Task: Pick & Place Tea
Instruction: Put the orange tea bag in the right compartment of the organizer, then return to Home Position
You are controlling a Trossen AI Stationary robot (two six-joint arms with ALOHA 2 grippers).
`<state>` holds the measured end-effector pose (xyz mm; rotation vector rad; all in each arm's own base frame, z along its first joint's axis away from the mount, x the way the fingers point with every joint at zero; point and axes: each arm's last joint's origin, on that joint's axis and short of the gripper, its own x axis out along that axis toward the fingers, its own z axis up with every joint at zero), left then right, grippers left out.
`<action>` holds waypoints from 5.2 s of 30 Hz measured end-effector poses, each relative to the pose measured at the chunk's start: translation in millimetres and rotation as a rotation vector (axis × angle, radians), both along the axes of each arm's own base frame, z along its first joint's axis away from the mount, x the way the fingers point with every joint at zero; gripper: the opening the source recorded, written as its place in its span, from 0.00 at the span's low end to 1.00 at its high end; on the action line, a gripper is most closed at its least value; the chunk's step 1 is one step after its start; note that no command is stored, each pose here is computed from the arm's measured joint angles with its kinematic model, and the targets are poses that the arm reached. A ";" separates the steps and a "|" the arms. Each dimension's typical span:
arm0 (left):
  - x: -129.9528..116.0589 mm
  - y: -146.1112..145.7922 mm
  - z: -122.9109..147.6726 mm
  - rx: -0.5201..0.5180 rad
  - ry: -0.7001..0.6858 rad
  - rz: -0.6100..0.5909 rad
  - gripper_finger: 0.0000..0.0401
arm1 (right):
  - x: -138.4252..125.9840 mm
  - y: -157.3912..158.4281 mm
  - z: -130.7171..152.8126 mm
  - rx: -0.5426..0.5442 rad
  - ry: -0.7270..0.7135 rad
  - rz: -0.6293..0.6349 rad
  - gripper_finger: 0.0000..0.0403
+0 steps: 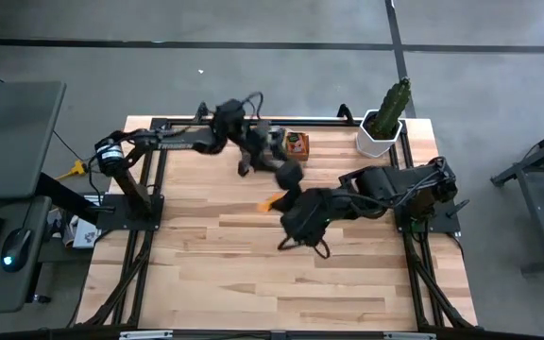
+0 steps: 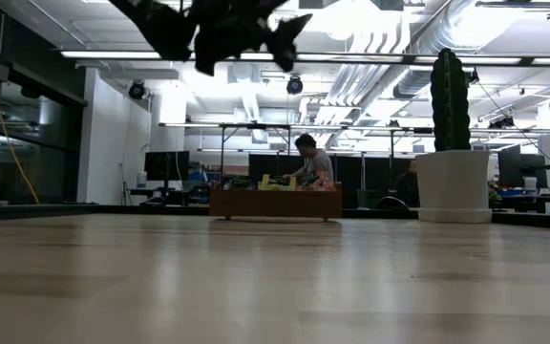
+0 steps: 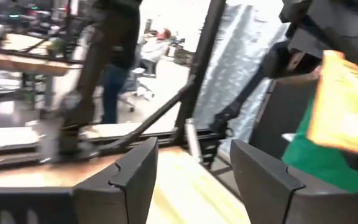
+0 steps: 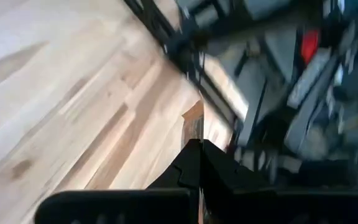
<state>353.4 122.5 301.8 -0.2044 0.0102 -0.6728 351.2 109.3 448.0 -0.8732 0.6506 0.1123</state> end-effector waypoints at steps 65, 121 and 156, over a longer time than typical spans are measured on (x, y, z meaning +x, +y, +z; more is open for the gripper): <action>-218.5 -5.9 1.4 0.128 -0.264 0.568 0.48 | -10.4 -322.1 -213.6 0.655 0.250 -0.781 0.00; -283.8 -75.7 -59.8 0.019 -0.388 0.639 0.48 | -14.8 -323.1 -214.8 0.824 0.255 -0.830 0.50; -268.0 -99.9 -95.2 0.035 -0.375 0.637 0.48 | -57.3 -146.9 -93.0 0.965 -0.495 -0.498 0.55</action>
